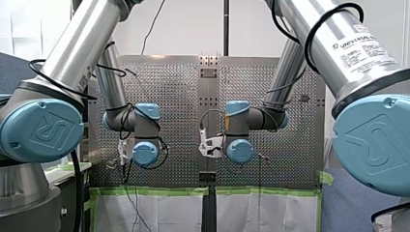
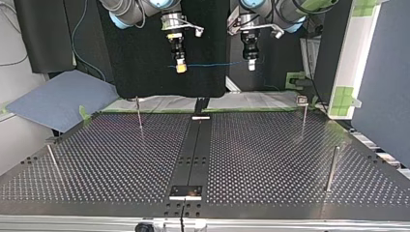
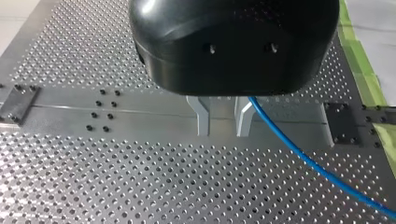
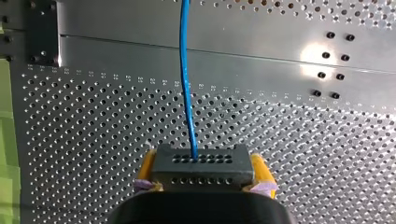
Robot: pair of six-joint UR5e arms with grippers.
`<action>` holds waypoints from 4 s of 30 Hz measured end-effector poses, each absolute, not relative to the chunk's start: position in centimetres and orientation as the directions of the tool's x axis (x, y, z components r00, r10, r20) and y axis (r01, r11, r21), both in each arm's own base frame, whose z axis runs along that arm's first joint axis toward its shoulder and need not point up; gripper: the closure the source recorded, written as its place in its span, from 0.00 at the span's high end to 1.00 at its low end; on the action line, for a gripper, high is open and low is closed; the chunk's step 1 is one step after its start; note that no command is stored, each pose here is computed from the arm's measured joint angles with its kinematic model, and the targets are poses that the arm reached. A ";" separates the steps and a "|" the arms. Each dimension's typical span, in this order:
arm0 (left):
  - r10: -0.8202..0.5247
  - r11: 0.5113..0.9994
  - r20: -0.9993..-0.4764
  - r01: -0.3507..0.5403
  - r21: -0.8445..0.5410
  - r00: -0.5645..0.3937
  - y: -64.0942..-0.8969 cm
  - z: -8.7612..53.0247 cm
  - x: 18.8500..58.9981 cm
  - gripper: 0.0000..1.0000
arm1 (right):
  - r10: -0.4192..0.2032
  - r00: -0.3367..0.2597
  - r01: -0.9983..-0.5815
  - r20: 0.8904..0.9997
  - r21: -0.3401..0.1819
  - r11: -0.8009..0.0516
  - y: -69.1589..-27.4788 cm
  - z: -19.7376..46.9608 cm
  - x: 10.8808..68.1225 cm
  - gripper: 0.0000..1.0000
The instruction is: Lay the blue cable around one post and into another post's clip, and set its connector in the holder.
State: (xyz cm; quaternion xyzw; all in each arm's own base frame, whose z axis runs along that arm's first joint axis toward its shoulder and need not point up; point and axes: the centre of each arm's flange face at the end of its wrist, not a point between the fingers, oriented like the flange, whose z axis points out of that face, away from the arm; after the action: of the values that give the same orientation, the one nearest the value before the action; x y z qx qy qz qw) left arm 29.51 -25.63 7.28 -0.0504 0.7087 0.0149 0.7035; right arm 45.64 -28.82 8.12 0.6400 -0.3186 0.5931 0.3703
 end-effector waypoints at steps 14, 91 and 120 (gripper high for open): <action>-0.050 0.994 -0.999 -0.096 -0.049 -0.006 -25.6 7.2 29.6 0.30 | 0.029 0.095 -0.847 0.995 0.097 -0.523 -28.8 8.1 45.6 0.00; -0.350 0.873 -0.883 -0.232 -0.429 0.313 -22.1 32.4 36.6 0.17 | 0.119 -0.187 -0.796 0.975 -0.079 -0.601 -31.0 37.3 49.2 0.00; -0.399 0.801 -0.756 -0.205 -0.563 0.519 -12.2 49.2 37.2 0.17 | 0.141 -0.212 -0.736 0.967 -0.063 -0.674 -31.7 44.0 53.6 0.00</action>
State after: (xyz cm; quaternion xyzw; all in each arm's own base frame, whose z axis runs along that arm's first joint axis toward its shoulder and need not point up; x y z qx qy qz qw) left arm 37.19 -12.22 49.20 -0.3101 0.4868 -0.0598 0.8144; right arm 53.64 -31.73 43.97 0.5513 -0.2699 0.7301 0.3002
